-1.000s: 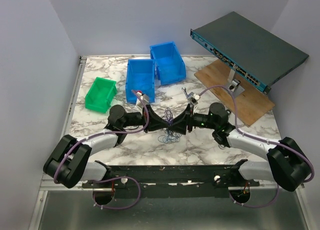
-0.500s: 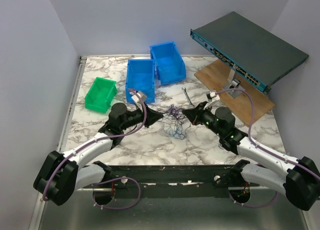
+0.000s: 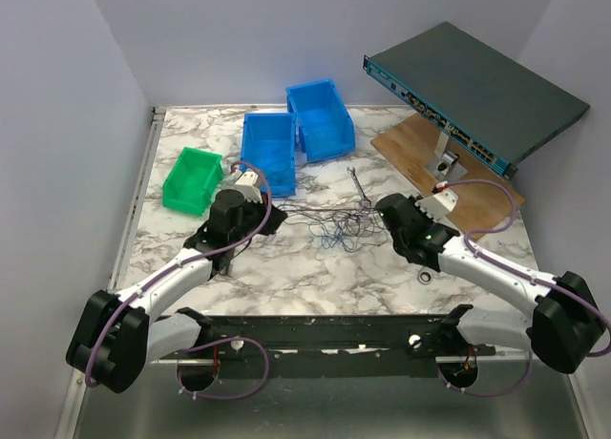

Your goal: Untangle the cables

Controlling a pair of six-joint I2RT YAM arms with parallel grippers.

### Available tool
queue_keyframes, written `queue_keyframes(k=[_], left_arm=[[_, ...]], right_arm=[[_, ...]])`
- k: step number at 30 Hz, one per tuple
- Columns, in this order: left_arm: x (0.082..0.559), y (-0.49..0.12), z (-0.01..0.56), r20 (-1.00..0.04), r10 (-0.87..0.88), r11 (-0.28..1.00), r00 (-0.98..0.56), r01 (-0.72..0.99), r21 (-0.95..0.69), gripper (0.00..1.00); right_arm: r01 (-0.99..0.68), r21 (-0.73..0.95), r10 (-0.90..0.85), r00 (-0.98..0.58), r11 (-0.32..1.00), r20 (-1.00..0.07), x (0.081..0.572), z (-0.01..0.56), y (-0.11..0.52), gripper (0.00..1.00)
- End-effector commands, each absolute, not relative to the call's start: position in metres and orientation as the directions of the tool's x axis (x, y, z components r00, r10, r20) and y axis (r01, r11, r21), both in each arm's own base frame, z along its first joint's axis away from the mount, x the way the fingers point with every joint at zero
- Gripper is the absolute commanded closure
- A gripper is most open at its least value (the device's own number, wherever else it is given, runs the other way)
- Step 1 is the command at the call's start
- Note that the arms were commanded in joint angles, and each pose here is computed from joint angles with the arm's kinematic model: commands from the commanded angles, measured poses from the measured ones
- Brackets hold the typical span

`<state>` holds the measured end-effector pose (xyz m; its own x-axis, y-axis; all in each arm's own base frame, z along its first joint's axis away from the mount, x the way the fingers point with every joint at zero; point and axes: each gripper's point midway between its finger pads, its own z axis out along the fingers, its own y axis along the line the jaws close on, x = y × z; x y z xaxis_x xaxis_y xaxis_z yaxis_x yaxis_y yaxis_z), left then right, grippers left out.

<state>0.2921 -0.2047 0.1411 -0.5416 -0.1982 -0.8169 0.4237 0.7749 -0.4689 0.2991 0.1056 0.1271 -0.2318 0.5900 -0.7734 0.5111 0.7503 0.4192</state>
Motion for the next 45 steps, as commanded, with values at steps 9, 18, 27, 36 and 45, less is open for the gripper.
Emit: queue_keyframes(k=[9,18,27,36,45], left_arm=[[0.312,-0.149,0.122,-0.833,-0.203,0.915,-0.514,0.204,-0.349,1.0],[0.309,-0.162,0.123,-0.829,-0.187,0.887,-0.527,0.271,-0.373,1.0],[0.311,-0.163,0.117,-0.815,-0.175,0.893,-0.552,0.26,-0.368,1.0],[0.311,-0.165,0.116,-0.81,-0.168,0.89,-0.562,0.266,-0.369,1.0],[0.31,-0.165,0.117,-0.818,-0.162,0.888,-0.552,0.281,-0.365,1.0]], right_arm=[[-0.083,0.267,0.216,-0.39,0.96,-0.895,0.3,0.145,0.152,0.23],[-0.214,0.235,0.099,-0.502,0.948,-0.859,0.302,0.129,0.184,0.2],[-0.285,0.276,0.049,-0.609,0.918,-0.792,0.321,0.1,0.227,0.21],[-0.263,0.101,-0.101,-0.657,0.959,-0.747,0.353,0.059,0.236,0.21],[-0.246,0.053,-0.152,-0.737,0.968,-0.658,0.35,0.014,0.241,0.51]])
